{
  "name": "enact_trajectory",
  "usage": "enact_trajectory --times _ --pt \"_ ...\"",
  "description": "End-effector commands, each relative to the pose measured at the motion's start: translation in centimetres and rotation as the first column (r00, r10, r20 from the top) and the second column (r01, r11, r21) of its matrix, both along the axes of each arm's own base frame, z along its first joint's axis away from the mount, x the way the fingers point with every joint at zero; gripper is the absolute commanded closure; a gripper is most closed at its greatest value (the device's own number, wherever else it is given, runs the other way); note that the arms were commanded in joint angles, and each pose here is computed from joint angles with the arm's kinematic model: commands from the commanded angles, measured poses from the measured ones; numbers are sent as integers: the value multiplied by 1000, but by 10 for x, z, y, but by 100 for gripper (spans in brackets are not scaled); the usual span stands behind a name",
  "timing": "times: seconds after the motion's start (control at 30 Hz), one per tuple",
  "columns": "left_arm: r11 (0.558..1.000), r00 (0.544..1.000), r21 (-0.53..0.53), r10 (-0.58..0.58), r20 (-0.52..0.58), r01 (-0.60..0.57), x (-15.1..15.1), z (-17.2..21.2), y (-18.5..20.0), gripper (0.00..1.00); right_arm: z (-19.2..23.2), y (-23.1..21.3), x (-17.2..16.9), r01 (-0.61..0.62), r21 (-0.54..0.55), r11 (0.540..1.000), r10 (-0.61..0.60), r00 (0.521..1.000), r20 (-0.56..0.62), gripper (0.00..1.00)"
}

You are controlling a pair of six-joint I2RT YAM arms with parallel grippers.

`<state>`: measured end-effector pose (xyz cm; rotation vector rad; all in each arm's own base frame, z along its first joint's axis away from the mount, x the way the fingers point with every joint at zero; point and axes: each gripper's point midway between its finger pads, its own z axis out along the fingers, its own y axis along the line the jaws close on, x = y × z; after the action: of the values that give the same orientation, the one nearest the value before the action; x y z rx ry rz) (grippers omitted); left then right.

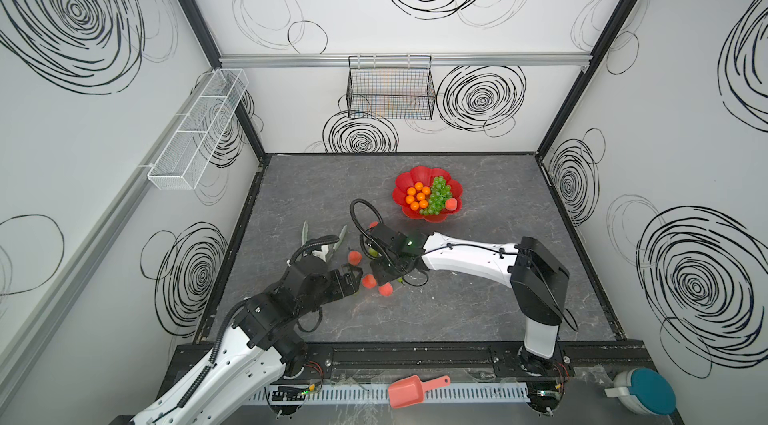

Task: Place and organize the fake fruits in the fruit bowl
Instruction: 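Move the right gripper to a pink peach near the left gripper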

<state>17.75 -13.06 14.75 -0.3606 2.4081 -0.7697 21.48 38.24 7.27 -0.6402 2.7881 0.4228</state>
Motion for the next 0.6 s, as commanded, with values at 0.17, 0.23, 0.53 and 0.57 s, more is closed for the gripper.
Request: enact_trajectory --times 0.17,0.23,0.53,0.57 --pt "999 999 -16 36 11 -36 5 4 3 4 -13 0 -15 -15 -15 1000 14 999 -45 41" --pt "999 999 -18 37 14 -37 5 4 4 4 -15 -1 -18 -19 -21 1000 18 999 -52 41" --pt "999 999 -18 38 14 -38 5 5 5 4 -31 -5 -20 -20 -73 997 15 997 -69 41" --pt "999 999 -16 39 15 -39 5 6 5 4 -32 -5 -20 -18 -79 997 13 998 -67 41"
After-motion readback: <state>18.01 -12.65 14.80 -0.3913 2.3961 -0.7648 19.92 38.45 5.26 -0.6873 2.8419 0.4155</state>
